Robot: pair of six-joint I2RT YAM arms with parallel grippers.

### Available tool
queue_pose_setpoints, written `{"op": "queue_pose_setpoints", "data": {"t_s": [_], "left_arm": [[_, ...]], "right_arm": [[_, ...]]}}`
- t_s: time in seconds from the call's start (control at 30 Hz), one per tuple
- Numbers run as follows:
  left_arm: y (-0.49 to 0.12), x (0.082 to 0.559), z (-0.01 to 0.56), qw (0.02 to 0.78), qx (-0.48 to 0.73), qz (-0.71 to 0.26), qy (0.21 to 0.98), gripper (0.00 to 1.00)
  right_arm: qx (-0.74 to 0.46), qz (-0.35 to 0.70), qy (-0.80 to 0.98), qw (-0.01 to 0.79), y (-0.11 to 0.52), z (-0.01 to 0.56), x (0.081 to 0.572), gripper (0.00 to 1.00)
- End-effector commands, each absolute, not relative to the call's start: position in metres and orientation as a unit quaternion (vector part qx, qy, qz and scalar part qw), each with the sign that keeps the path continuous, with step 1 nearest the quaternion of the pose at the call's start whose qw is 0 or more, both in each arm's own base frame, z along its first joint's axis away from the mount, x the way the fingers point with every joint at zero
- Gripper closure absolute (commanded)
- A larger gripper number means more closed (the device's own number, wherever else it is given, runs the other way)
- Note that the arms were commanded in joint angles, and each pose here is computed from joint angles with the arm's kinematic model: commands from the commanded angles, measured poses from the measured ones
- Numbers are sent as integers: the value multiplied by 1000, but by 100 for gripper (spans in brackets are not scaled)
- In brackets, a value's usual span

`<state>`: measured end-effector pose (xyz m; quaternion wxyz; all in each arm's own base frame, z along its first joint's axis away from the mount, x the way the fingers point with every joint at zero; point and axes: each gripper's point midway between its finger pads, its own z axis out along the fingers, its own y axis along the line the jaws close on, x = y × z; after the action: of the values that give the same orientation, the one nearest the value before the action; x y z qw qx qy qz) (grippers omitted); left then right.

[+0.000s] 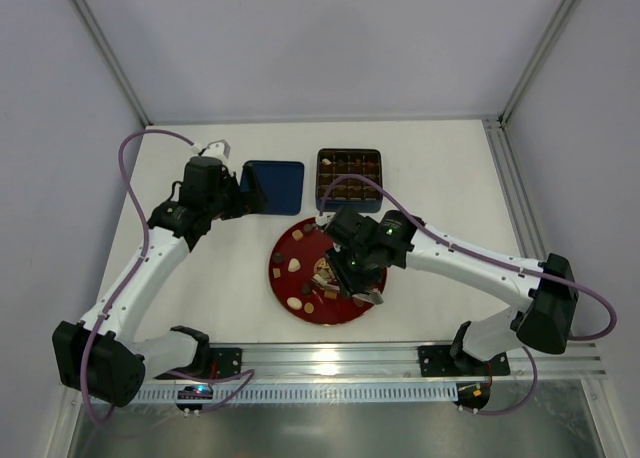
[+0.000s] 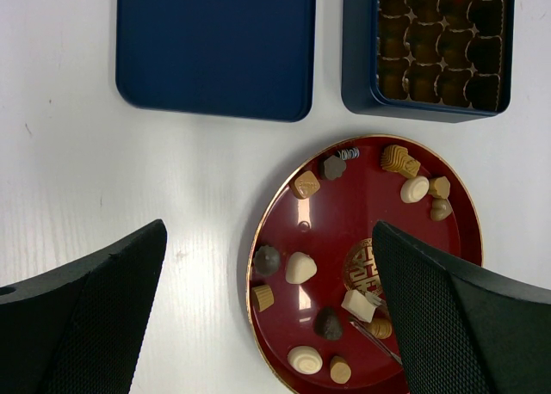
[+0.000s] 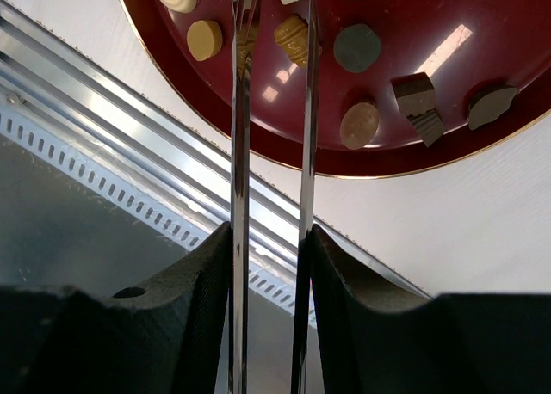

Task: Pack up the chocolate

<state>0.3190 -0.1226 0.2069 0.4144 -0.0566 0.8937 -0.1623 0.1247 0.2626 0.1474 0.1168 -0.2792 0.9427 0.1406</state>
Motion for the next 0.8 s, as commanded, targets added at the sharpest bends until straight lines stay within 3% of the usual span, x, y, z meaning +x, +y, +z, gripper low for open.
{"op": "queue_pose_setpoints", "data": {"t_s": [0.0, 0.47, 0.77], "left_arm": [[-121, 323, 215, 430, -56, -162, 886, 0], [-120, 324, 215, 431, -56, -161, 886, 0], [-120, 323, 216, 432, -56, -162, 885, 0]], "right_arm": [[-287, 133, 940, 126, 264, 149, 128, 58], [-290, 119, 942, 123, 264, 142, 128, 59], [-281, 103, 944, 140, 261, 140, 136, 76]]}}
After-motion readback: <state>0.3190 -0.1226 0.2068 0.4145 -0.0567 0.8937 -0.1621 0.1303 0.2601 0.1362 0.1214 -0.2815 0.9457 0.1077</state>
